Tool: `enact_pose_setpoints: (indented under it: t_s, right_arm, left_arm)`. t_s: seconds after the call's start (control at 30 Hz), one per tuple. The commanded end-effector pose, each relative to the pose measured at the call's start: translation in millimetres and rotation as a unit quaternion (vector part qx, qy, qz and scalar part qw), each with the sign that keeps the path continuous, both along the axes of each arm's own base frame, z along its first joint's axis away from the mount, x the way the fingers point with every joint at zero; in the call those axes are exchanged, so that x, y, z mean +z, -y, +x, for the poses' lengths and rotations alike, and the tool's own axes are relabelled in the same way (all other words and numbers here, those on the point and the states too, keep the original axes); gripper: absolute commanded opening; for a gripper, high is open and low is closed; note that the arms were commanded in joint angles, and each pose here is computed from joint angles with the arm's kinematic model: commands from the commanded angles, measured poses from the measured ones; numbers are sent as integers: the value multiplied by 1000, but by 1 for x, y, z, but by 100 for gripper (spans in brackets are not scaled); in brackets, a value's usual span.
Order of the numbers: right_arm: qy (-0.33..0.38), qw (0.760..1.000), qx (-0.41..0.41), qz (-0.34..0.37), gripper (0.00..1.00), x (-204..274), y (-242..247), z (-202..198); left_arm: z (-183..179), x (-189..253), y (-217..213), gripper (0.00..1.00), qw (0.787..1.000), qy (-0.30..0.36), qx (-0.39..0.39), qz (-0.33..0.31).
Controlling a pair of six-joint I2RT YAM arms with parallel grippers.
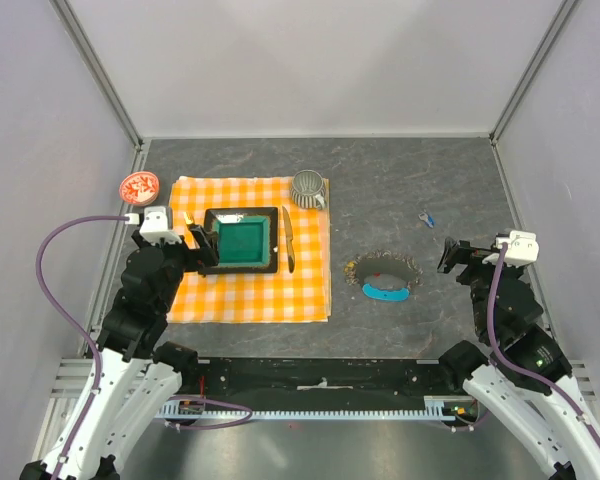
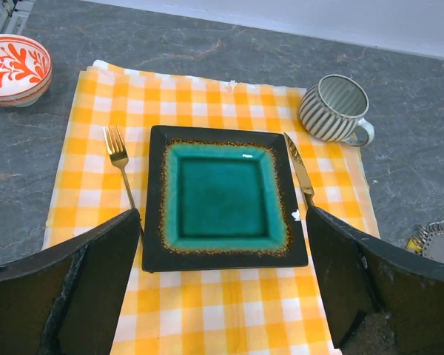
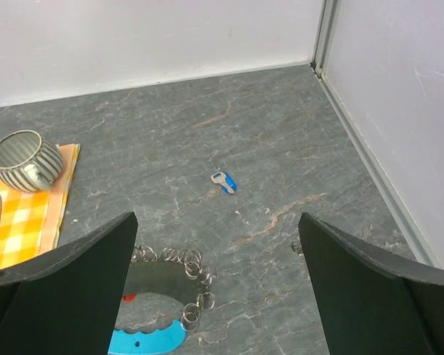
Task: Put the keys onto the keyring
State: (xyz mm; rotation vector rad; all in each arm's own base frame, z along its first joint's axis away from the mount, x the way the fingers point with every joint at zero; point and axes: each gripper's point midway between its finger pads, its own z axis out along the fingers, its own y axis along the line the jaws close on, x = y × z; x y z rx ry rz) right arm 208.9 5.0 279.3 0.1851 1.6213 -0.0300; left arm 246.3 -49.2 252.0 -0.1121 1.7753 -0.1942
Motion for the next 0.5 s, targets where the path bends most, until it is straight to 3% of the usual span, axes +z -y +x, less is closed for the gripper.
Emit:
enact_pose_setpoints:
  t_s: [0.0,0.3,0.47]
  right_arm:
    - [11,1000,10,13,98,4,-6,3]
    - [-25,996,83,6,98,-9,-41,16]
    - [-119,985,127,10,98,-41,-77,34]
  left_arm:
    - [4,10,-2,99,1000,21,0,14]
    - [6,6,3,99,1000,10,-11,15]
    - [4,9,2,99,1000,13,-12,11]
